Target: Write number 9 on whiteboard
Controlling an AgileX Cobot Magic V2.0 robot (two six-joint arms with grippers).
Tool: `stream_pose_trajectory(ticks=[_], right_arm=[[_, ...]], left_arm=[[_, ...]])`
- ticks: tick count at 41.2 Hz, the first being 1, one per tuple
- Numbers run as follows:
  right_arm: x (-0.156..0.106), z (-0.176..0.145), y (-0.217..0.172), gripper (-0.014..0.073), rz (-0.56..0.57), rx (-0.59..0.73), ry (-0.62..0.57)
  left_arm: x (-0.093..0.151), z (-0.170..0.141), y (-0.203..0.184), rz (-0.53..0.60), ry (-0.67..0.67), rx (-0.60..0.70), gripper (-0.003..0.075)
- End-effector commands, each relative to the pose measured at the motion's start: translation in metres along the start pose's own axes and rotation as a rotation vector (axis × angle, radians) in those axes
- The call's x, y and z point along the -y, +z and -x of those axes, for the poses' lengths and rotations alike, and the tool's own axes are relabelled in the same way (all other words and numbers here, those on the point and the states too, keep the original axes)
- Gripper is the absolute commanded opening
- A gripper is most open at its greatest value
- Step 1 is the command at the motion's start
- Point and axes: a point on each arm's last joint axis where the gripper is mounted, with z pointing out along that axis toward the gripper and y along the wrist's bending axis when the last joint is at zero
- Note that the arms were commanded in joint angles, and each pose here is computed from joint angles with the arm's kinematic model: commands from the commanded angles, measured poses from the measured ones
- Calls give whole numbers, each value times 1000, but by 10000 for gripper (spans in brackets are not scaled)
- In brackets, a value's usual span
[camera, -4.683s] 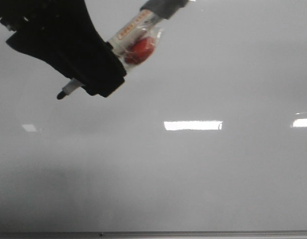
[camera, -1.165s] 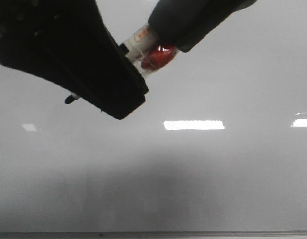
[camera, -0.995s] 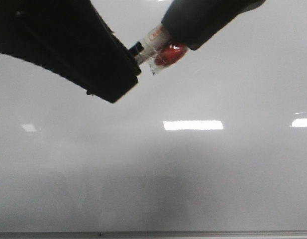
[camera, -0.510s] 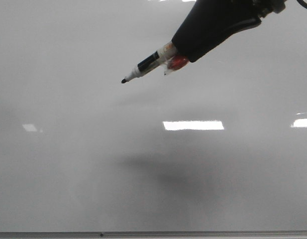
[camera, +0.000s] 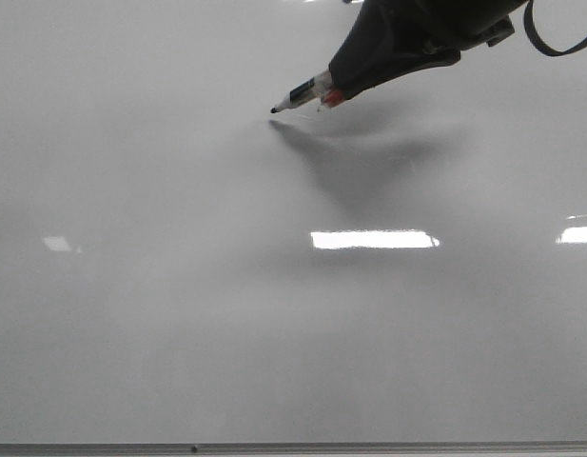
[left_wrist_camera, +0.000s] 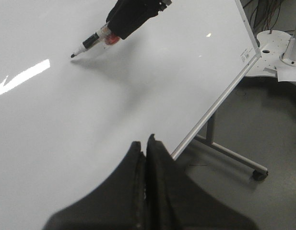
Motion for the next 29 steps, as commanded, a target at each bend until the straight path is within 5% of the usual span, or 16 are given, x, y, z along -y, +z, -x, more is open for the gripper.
stream_pose_trajectory(ticks=[1, 19, 29], right_arm=[[1, 25, -9, -63, -32, 113, 32], [3, 10, 38, -62, 102, -65, 29], [24, 5, 20, -58, 16, -39, 91]], left_arm=[[-4, 13, -3, 39, -32, 84, -19], [-4, 13, -3, 38, -32, 82, -19], [-4, 13, -3, 38, -32, 82, -19]])
